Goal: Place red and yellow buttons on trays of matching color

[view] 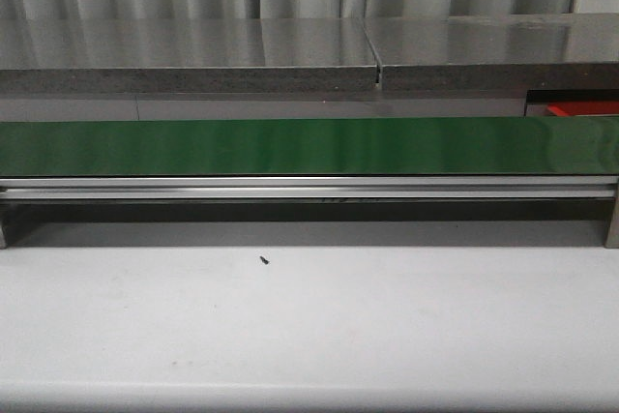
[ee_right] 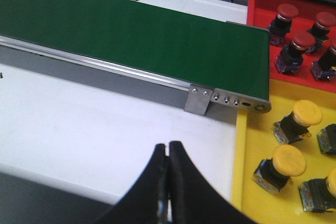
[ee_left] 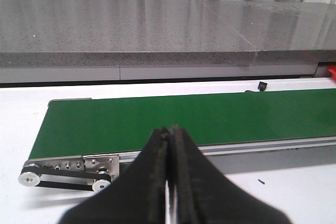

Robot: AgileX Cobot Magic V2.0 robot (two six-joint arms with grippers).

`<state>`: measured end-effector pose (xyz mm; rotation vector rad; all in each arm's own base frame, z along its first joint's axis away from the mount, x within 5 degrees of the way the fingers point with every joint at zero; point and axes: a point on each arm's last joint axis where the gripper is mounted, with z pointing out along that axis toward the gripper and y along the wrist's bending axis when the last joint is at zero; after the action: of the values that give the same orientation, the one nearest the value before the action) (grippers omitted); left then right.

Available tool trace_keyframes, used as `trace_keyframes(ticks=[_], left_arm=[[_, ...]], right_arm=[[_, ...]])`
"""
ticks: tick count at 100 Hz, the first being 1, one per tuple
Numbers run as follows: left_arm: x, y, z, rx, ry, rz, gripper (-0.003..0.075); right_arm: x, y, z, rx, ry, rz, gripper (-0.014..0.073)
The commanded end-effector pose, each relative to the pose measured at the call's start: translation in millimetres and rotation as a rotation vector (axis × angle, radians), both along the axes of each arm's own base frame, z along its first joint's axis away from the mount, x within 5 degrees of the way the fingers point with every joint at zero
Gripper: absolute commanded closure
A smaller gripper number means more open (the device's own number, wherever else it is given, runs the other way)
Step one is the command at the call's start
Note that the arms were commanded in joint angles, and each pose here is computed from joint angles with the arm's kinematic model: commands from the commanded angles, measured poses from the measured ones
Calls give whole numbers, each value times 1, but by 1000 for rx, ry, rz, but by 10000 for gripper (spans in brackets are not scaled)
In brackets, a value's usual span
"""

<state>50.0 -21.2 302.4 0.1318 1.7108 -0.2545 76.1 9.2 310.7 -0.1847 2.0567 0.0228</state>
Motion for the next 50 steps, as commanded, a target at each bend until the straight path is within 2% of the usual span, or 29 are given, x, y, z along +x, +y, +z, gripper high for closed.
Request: trace_keyframes(ticks=[1,50], left_arm=[[0,1,13,-32,-75,16,739],[0,1,13,-32,-75,16,739]], right_arm=[[2,-1,8,5,-70,-12,662],[1,0,7,8,-56,-8,662]])
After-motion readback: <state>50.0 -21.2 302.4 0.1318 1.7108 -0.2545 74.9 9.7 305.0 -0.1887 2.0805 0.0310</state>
